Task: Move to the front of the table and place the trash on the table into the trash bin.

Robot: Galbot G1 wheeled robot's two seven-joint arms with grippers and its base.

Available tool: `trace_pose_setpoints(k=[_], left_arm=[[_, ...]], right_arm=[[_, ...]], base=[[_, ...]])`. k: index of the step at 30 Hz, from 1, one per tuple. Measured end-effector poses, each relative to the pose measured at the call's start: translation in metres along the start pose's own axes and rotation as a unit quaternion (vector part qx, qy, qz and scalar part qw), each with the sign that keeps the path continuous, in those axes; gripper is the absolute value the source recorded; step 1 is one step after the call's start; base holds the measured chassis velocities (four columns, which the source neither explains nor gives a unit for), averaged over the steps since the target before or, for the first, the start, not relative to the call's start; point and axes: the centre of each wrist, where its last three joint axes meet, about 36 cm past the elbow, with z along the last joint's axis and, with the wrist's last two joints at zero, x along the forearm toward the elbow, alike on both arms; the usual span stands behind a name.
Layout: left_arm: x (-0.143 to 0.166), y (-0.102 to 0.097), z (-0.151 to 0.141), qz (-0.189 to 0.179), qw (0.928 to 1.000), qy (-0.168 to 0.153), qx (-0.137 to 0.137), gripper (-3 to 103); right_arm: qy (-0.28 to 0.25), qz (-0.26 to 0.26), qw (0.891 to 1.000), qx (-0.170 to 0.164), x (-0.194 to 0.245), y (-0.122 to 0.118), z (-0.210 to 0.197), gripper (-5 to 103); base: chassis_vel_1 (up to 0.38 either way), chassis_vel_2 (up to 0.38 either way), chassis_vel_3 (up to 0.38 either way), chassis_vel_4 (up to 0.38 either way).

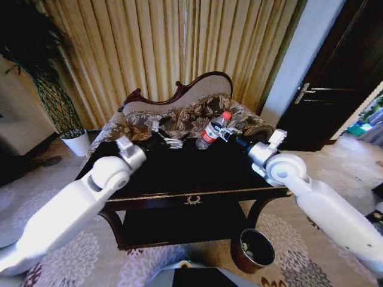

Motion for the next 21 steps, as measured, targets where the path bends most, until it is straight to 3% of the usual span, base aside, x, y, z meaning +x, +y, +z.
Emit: trace_pose_setpoints(k=[8, 10, 13, 17, 21], left_arm=[[0.036, 0.02, -0.021, -0.066, 0.9977, -0.003, -0.016, 100], [0.046, 0.024, -0.022, -0.096, 0.9952, 0.003, -0.02, 100], [0.052, 0.027, -0.022, -0.11, 0.9937, 0.006, -0.021, 100], [0.079, 0.045, -0.023, -0.164, 0.9858, 0.021, -0.027, 100], [0.096, 0.057, -0.029, -0.19, 0.9811, 0.027, -0.023, 100]], right_arm=[[-0.011, 0.074, 0.997, 0.035, 0.01, -0.004, -0.005, 29], [-0.017, 0.102, 0.992, 0.067, 0.017, -0.011, -0.01, 29], [-0.02, 0.114, 0.99, 0.079, 0.021, -0.015, -0.012, 29], [-0.028, 0.153, 0.98, 0.12, 0.037, -0.029, -0.021, 29], [-0.032, 0.167, 0.977, 0.128, 0.042, -0.033, -0.028, 29]], base=[[0.0, 0.0, 0.0, 0.0], [0.0, 0.0, 0.0, 0.0], [0.0, 0.0, 0.0, 0.0], [0.0, 0.0, 0.0, 0.0], [0.0, 0.0, 0.0, 0.0]])
